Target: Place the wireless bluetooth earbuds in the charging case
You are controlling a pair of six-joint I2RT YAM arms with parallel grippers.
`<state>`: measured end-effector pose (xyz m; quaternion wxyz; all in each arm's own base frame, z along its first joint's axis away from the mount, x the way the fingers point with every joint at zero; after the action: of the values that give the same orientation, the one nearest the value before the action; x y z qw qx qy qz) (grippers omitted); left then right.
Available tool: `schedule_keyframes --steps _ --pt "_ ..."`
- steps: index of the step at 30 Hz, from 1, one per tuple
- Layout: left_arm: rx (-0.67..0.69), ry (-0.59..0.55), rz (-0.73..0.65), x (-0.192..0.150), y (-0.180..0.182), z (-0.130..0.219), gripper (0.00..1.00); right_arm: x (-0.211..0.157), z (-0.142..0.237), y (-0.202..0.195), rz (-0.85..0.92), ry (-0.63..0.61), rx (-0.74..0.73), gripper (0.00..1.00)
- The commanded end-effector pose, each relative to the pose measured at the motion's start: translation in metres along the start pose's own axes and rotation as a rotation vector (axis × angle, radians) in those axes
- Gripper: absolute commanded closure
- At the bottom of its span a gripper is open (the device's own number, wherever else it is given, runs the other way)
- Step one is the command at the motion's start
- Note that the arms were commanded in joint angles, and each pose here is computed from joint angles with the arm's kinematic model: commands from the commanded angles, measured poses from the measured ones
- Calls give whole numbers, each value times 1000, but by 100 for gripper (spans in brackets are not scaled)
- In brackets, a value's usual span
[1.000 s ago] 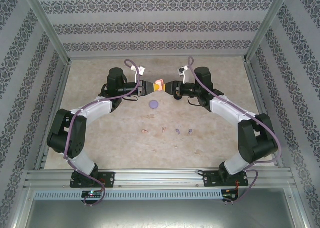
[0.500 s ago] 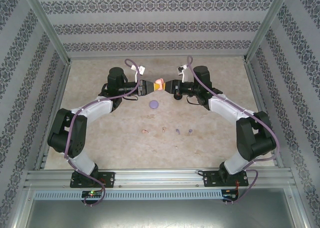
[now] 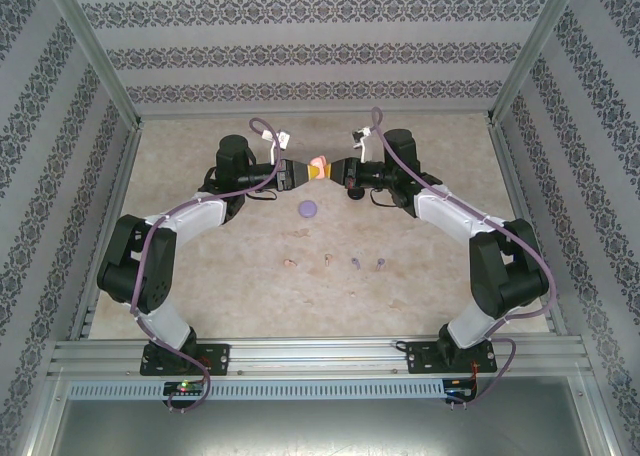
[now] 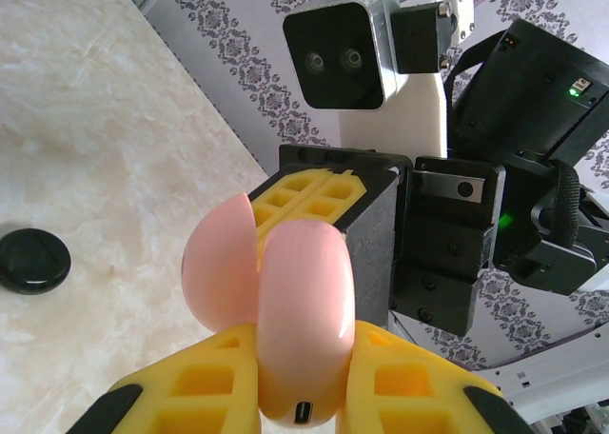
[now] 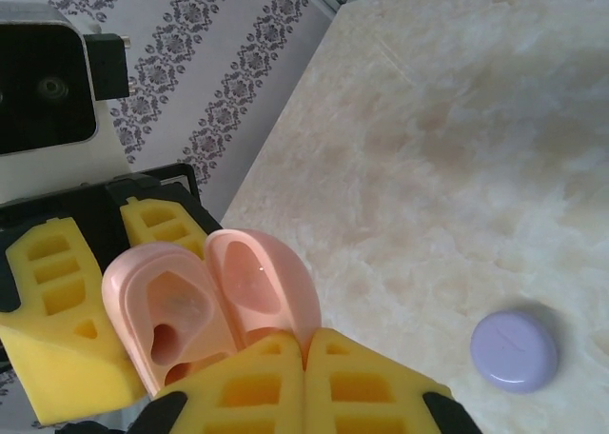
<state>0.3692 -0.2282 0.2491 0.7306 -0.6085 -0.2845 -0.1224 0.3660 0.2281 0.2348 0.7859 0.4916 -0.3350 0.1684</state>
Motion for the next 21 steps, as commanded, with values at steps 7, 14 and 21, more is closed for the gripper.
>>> schedule_keyframes --steps 7,14,21 --pt "58 -22 -40 5 4 0 42 15 4 -2 40 -12 -90 100" --pt "181 19 -152 24 -9 22 22 20 19 -23 78 36 -214 100" --pt "255 153 -200 32 -8 30 17 30 20 -35 167 95 -251 100"
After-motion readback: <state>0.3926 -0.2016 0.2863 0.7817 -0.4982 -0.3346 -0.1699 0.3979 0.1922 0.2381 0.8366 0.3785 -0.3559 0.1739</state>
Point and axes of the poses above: each hand's point on the last joint's axis, 136 mm out from that joint toward the fingers, its own z axis back along the fingers, its own y axis along the line the jaws close on, x = y × z, the point moved 5 cm from there along z, back along the fingers, and after that the axes turned 7 degrees about z, right-handed, at the moved point
